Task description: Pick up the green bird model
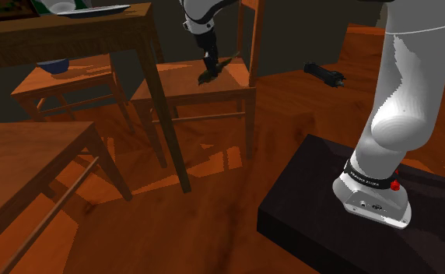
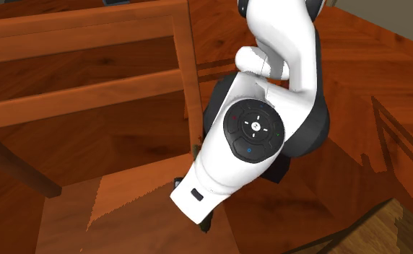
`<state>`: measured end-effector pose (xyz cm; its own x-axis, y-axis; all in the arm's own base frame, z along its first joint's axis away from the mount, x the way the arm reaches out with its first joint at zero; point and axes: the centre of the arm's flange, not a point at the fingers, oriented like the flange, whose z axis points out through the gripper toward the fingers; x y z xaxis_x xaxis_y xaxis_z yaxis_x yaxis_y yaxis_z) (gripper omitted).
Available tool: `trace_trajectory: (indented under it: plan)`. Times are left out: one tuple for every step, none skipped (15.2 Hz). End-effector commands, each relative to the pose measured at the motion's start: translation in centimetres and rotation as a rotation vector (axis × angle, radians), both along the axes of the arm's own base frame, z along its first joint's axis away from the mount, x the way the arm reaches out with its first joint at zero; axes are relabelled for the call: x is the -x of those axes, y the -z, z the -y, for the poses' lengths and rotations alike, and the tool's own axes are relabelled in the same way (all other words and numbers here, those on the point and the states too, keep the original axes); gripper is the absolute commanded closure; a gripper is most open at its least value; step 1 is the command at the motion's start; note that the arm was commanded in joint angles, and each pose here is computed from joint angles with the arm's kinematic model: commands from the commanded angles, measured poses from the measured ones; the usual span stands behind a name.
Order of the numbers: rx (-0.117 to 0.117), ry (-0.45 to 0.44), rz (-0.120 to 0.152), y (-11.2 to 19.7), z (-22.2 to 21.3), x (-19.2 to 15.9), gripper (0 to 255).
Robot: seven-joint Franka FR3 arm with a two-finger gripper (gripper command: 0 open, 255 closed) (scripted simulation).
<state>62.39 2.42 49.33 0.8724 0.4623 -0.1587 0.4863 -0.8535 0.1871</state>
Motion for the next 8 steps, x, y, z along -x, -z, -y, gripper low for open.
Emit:
trace_trajectory:
  plan:
    - [0.000,0.000,0.000,-1.0,0.0,0.1,255]
    - [0.000,0.000,0.000,-1.5,0.0,0.1,255]
    - [0.000,0.000,0.000,-2.0,0.0,0.1,255]
    - [0.000,0.000,0.000,-2.6,0.0,0.1,255]
    - [0.000,0.000,0.000,-3.1,0.0,0.1,255]
    - [0.000,0.000,0.000,-3.6,0.0,0.1,255]
    - [0.000,0.000,0.000,-3.7,0.0,0.1,255]
    - [0.000,0.000,0.000,-3.7,0.0,0.1,255]
